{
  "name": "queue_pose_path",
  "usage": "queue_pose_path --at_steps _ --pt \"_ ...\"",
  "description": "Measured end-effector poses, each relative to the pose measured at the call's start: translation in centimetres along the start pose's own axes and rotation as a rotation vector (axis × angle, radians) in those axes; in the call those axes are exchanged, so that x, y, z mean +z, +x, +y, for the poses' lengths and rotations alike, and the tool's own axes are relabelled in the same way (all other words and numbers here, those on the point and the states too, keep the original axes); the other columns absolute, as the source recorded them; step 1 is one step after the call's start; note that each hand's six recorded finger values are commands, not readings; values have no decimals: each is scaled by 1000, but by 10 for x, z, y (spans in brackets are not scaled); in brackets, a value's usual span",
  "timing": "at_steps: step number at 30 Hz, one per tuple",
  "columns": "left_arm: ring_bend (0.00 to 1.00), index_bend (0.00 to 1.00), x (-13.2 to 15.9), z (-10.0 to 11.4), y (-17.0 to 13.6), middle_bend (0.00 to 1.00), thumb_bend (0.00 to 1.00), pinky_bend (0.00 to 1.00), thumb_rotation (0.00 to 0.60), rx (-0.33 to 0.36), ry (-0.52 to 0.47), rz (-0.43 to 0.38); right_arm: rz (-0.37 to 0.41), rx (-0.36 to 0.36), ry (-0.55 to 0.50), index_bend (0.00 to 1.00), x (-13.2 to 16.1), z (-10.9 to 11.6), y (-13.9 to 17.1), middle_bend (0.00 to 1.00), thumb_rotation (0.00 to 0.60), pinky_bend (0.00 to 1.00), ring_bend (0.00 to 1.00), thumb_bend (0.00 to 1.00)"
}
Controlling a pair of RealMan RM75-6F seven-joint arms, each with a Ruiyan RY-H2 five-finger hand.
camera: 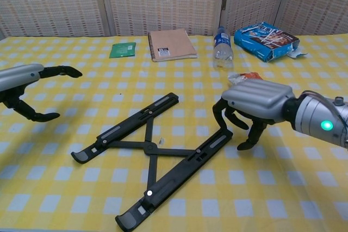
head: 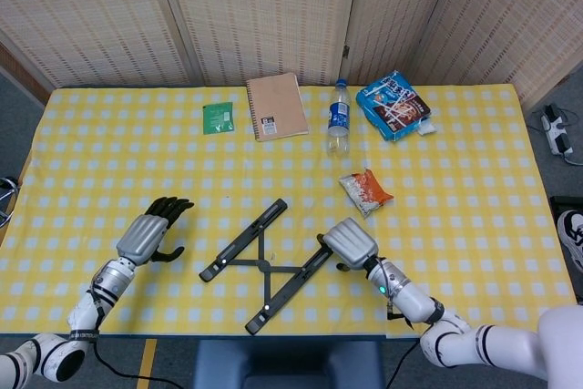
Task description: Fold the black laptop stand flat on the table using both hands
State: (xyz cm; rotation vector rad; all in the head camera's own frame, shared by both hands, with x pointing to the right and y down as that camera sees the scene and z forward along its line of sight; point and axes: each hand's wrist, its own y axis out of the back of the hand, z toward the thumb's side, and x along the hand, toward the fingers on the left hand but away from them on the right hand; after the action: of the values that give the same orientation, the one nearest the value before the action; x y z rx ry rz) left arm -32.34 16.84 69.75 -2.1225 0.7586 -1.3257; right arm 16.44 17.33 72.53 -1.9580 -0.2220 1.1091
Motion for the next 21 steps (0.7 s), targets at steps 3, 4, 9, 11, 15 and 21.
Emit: queue_pose_path --at_steps 3,4,9,11,15,21 --pt "0 142 -2 -2 -1 113 358 0 600 -3 -1 1 1 1 3 552 2 -3 -7 771 600 886 822 158" --pt "0 142 -2 -2 -1 113 357 0 600 -4 -3 2 2 -2 6 552 2 -3 -9 771 600 886 822 157" --pt "0 141 -2 -4 -2 113 357 0 600 -8 -5 0 6 -27 20 552 5 -1 -21 771 600 886 820 158" --pt "0 141 -2 -5 -3 113 357 0 600 -11 -6 -3 6 -35 23 552 6 1 -25 771 600 886 820 158" --pt "0 140 1 -6 -4 113 357 0 600 -16 -16 -12 4 -55 41 552 7 5 -37 771 600 886 821 158" --pt "0 138 6 -10 -7 113 357 0 600 -38 -23 -28 -18 -86 77 553 5 12 -60 771 600 886 820 158"
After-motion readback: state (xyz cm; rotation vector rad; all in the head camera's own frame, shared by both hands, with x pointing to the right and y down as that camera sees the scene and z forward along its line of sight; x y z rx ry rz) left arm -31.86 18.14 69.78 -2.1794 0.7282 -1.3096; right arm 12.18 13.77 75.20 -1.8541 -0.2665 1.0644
